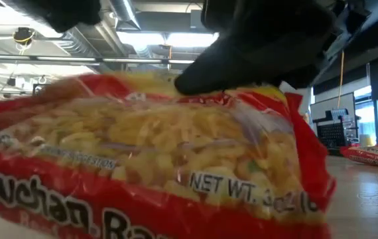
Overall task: Sort Maruchan noodles
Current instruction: Put the red noodle pack in the black bin
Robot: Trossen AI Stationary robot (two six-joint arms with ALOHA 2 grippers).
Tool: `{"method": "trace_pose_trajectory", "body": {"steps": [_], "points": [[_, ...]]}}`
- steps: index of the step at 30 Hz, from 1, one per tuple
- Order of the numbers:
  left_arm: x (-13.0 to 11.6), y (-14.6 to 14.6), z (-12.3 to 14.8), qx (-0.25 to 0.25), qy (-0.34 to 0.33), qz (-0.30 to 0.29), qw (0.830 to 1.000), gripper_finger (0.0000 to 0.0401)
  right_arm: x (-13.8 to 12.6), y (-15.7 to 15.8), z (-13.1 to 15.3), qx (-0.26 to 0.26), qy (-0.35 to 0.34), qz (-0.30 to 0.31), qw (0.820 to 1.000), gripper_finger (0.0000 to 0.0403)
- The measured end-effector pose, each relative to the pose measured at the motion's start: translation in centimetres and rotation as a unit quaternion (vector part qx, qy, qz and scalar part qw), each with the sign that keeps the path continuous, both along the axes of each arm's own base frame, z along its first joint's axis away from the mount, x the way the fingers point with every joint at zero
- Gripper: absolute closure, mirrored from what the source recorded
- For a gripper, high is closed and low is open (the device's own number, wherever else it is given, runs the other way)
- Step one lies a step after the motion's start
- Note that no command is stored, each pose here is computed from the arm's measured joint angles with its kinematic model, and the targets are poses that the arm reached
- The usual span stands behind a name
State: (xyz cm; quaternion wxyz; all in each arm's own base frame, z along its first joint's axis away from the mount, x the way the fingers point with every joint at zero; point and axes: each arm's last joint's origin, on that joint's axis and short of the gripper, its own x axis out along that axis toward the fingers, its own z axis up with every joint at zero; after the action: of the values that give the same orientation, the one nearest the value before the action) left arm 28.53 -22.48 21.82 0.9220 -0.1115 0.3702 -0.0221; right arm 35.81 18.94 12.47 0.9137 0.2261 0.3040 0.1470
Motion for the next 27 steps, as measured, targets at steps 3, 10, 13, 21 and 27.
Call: {"method": "trace_pose_trajectory", "body": {"steps": [3,10,13,21,27], "points": [[0.1,0.9,1.2,-0.013,-0.016,0.021,1.0,0.021,0.0,-0.1,1.1,-0.042,-0.015,0.02,0.999,0.0303],[1.6,3.7,2.1,-0.065,-0.006,0.07,0.995,0.0183,0.2,-0.2,3.5,-0.152,-0.024,0.04,0.987,0.0304],[2.4,5.0,2.0,-0.103,0.016,0.08,0.991,0.0162,0.4,0.2,4.3,-0.189,-0.024,0.055,0.98,0.0304],[3.9,6.7,1.0,-0.145,0.057,0.07,0.985,0.0146,0.9,0.8,6.0,-0.262,-0.013,0.072,0.962,0.0304],[4.7,6.2,-0.2,-0.167,0.069,0.041,0.983,0.0146,1.2,0.5,6.3,-0.276,-0.016,0.069,0.959,0.0304]]}}
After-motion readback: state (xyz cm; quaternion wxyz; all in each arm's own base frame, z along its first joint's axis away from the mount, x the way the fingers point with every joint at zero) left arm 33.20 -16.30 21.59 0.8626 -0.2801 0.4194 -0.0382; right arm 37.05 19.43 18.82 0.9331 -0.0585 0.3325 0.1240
